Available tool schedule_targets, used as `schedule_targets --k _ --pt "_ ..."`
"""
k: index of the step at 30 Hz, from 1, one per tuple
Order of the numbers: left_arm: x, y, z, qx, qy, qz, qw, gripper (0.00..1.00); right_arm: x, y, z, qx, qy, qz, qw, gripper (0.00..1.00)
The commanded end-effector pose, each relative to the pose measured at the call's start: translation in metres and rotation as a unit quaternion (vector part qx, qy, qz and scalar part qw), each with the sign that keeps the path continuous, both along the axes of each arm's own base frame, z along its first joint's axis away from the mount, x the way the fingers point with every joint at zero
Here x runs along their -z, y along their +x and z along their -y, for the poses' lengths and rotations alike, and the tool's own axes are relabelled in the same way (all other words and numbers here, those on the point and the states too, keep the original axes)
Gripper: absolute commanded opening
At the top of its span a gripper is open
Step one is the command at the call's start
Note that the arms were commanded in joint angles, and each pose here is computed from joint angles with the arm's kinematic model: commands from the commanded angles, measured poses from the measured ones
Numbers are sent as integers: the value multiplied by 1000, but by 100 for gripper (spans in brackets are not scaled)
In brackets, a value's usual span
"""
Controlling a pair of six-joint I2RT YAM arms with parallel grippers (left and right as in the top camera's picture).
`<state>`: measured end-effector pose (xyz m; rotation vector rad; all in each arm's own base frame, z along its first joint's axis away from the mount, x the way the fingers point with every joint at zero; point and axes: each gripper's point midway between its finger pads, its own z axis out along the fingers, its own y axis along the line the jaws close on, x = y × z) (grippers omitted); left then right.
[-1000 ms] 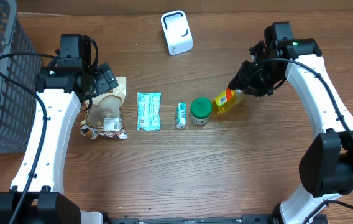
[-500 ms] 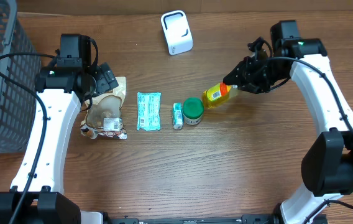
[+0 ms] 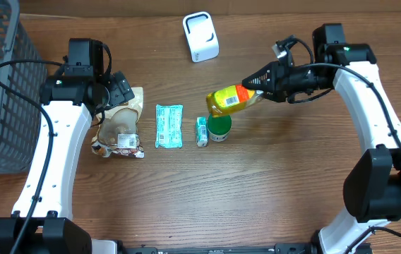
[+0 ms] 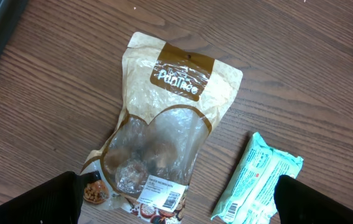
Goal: Scan the item barcode
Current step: 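Lift the yellow bottle and tilt it sideways over the row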
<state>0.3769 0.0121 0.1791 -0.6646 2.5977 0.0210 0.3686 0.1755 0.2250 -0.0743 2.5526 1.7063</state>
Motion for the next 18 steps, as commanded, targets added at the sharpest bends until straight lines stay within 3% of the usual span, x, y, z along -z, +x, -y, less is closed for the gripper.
schedule_targets --k 1,11,18 --pt "-2 2 0 3 -2 3 1000 99 -30 -8 -21 -37 61 28 997 21" --pt "-2 2 0 3 -2 3 1000 100 -31 -18 -23 -37 61 -8 997 21" --pt "-2 2 0 3 -2 3 1000 100 -54 -32 -21 -37 57 18 997 21"
